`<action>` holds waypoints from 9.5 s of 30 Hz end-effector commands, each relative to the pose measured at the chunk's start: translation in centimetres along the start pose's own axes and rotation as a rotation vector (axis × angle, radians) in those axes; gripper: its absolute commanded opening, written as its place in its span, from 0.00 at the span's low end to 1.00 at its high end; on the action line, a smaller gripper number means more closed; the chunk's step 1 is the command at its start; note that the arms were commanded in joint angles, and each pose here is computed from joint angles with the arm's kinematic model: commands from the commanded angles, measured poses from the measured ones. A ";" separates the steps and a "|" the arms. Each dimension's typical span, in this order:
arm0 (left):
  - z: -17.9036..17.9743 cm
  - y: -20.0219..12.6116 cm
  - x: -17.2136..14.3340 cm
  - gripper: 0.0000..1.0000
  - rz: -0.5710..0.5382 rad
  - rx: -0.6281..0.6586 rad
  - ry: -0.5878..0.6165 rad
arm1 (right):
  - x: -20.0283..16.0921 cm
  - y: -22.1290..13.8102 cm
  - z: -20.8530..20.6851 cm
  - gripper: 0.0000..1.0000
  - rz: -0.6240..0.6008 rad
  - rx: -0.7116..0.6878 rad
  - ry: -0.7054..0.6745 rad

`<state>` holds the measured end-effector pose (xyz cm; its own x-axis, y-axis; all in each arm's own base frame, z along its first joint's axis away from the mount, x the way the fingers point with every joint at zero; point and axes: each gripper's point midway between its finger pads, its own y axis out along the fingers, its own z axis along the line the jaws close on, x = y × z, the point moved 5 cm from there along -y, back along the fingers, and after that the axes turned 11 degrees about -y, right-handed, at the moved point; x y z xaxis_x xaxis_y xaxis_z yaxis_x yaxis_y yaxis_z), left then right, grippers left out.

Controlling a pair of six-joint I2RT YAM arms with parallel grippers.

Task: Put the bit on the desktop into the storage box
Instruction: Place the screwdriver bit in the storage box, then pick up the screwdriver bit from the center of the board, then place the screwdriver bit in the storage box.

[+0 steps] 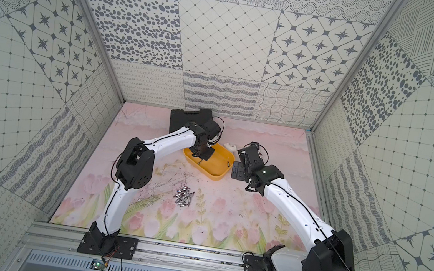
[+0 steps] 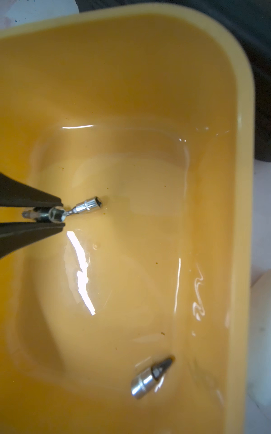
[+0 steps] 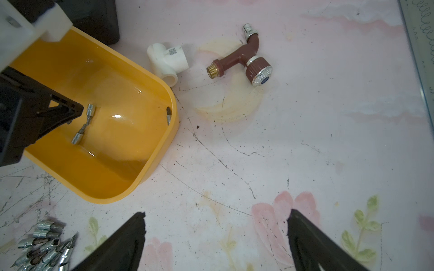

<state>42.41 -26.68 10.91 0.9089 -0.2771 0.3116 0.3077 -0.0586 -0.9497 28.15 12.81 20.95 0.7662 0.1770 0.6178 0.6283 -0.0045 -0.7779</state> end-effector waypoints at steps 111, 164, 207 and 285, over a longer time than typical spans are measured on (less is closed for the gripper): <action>-4.0 -7.0 -19.0 0.50 0.260 -0.130 -0.076 | 0.5 0.7 0.4 0.96 -0.010 0.031 0.030; -5.4 -2.9 -19.5 0.27 0.343 -0.095 -0.044 | 0.3 0.7 0.0 0.96 -0.013 0.021 0.027; -6.1 -2.9 -20.0 0.14 0.349 -0.086 -0.014 | 0.1 0.8 -0.1 0.97 -0.012 0.018 0.036; 2.9 -1.6 -0.1 0.04 0.110 0.026 0.048 | 0.2 -0.5 -1.0 0.97 -0.050 0.026 0.059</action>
<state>42.83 -24.51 13.58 0.9187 -0.2987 0.2584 0.2591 -0.0381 -0.9651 28.05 11.99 21.14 0.7582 0.1421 0.6364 0.6410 0.0162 -0.7674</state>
